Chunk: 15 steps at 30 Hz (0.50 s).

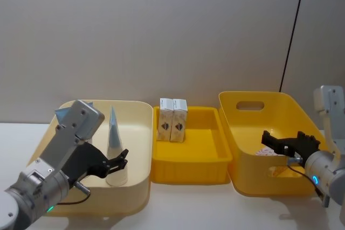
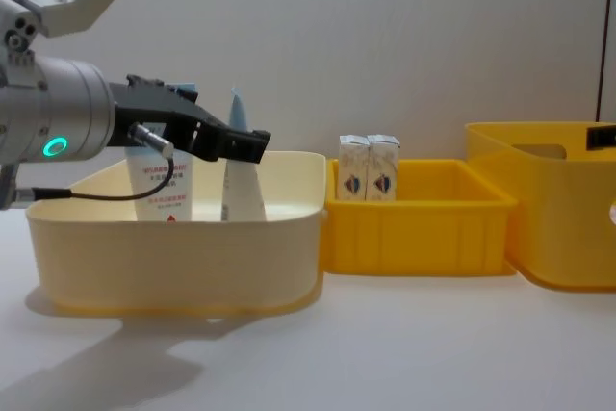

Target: Bimanual collaborative sorting of washing and personal care products

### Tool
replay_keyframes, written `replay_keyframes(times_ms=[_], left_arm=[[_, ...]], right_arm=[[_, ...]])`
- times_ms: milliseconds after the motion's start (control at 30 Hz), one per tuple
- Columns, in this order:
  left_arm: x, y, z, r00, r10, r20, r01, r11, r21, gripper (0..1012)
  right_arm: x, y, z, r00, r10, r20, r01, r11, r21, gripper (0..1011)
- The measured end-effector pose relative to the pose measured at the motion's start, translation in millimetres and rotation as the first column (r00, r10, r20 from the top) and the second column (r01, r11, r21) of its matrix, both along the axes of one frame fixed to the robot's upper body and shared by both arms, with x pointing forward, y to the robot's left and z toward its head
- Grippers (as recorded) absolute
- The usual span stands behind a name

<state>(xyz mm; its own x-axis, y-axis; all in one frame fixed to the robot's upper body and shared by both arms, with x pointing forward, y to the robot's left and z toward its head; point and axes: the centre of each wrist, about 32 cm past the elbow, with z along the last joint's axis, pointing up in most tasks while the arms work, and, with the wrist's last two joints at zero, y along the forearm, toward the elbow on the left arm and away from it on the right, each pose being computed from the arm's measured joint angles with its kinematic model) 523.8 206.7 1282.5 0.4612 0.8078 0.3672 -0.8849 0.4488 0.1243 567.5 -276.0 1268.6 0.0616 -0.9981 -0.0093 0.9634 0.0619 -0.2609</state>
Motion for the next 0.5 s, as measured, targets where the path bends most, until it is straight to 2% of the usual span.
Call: replay_keyframes(times_ms=[167,267,367,433,500], left_arm=[[4.3,2.6,-2.2,0.9994,-0.007,-0.034,0.005,0.9991,-0.042,1003],[7.5,4.2,-6.1,0.9980,-0.007,-0.062,0.001,0.9963,-0.086,1003],[9.3,4.9,-8.6,0.9970,-0.003,-0.077,-0.006,0.9932,-0.116,1003],[11.1,4.9,-11.6,0.9960,0.003,-0.090,-0.016,0.9889,-0.148,1003],[12.2,4.7,-13.9,0.9953,0.010,-0.096,-0.026,0.9855,-0.168,1003]], right_arm=[[0.0,-0.1,-0.3,1.000,0.000,-0.001,0.000,1.000,0.000,1001],[0.0,-0.1,-0.3,1.000,0.000,-0.001,0.000,1.000,0.000,1001],[0.0,0.0,-0.3,1.000,0.000,-0.001,0.000,1.000,0.000,1001],[0.0,0.0,-0.3,1.000,0.000,-0.001,0.000,1.000,0.000,1001],[0.0,0.0,-0.3,1.000,0.000,-0.001,0.000,1.000,0.000,1001]])
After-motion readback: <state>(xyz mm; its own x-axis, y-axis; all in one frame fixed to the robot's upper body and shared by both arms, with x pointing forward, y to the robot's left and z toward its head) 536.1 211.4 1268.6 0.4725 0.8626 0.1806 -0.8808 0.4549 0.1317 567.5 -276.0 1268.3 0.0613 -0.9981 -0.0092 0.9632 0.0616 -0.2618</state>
